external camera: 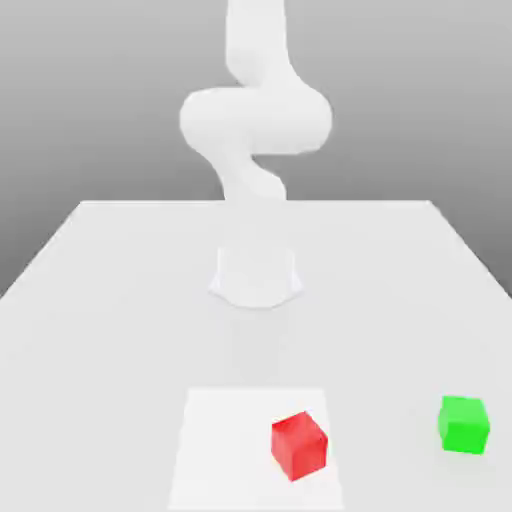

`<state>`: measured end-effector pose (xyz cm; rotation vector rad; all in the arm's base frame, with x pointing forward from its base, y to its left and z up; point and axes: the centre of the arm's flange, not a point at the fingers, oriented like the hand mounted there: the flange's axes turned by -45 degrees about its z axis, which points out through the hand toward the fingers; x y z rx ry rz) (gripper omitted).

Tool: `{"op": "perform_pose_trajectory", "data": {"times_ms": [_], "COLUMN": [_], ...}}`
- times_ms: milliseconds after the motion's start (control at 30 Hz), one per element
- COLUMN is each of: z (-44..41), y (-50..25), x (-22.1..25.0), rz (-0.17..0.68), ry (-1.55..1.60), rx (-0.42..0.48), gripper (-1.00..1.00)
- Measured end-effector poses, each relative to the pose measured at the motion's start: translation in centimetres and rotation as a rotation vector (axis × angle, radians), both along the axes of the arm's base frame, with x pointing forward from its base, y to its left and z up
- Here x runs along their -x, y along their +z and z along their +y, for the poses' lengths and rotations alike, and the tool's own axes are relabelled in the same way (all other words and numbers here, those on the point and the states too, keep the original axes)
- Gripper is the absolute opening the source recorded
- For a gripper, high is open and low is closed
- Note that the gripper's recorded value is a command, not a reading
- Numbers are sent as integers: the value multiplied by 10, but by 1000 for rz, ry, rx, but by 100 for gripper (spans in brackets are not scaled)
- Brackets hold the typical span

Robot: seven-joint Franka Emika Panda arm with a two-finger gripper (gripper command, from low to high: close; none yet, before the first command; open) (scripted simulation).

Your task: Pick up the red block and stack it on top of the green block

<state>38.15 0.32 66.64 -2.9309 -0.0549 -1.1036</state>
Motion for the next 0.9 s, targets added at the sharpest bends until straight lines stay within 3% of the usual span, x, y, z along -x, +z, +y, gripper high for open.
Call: {"op": "perform_pose_trajectory", "data": {"times_ms": [167, 367, 733, 900], "z": [11, 28, 50, 50], "y": [-100, -224, -444, -506], "x": [-55, -86, -56, -51], "rz": [162, 347, 677, 701], "ry": [97, 210, 417, 430], "rx": [34, 79, 178, 185], "gripper": [0, 0, 0, 0]}}
